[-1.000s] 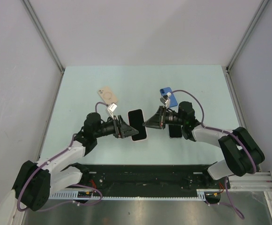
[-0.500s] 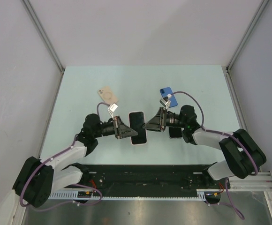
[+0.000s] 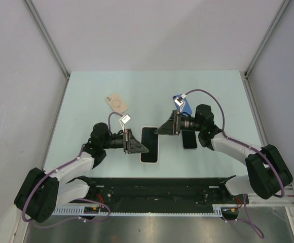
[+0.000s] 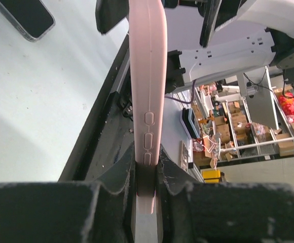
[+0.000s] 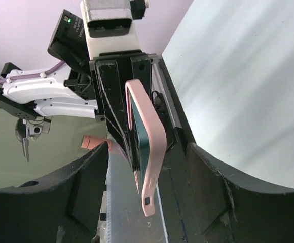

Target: Put the phone into the phone case

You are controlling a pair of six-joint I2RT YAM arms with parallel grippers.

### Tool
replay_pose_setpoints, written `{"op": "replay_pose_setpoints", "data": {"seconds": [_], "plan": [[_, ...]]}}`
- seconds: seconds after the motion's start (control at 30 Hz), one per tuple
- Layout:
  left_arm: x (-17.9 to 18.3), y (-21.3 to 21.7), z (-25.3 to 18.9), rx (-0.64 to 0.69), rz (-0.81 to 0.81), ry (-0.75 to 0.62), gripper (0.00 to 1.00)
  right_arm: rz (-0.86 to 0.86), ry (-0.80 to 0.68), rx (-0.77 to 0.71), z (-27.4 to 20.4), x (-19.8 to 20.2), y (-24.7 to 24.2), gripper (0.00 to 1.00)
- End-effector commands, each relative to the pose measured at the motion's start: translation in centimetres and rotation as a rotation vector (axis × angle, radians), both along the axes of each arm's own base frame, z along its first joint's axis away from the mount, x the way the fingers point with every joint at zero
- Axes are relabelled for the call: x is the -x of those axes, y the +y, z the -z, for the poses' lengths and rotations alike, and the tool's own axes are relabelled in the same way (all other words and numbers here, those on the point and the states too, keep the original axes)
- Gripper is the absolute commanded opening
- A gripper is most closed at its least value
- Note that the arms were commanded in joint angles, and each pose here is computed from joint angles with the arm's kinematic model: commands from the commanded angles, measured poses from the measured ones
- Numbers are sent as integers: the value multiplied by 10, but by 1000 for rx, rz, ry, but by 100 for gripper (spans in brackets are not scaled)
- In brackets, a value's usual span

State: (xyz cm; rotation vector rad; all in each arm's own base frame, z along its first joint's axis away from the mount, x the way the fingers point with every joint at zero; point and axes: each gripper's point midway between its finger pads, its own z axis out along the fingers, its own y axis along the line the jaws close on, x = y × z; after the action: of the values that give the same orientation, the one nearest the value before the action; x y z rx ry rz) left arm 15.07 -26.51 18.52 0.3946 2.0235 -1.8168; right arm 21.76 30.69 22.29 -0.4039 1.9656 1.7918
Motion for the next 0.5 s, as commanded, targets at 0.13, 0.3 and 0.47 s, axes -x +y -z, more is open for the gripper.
{"op": "replay_pose_setpoints", "data": {"seconds": [0.13, 0.3, 0.47], "plan": [[4, -2, -11, 17, 66, -70, 0, -43, -61, -23, -15, -11, 7, 53], [-12, 0, 17, -140, 1, -17, 0, -48, -72, -32, -20, -10, 8, 26], [-23, 6, 46, -264, -55, 79, 0, -62, -92, -38, -30, -6, 11, 0]]}}
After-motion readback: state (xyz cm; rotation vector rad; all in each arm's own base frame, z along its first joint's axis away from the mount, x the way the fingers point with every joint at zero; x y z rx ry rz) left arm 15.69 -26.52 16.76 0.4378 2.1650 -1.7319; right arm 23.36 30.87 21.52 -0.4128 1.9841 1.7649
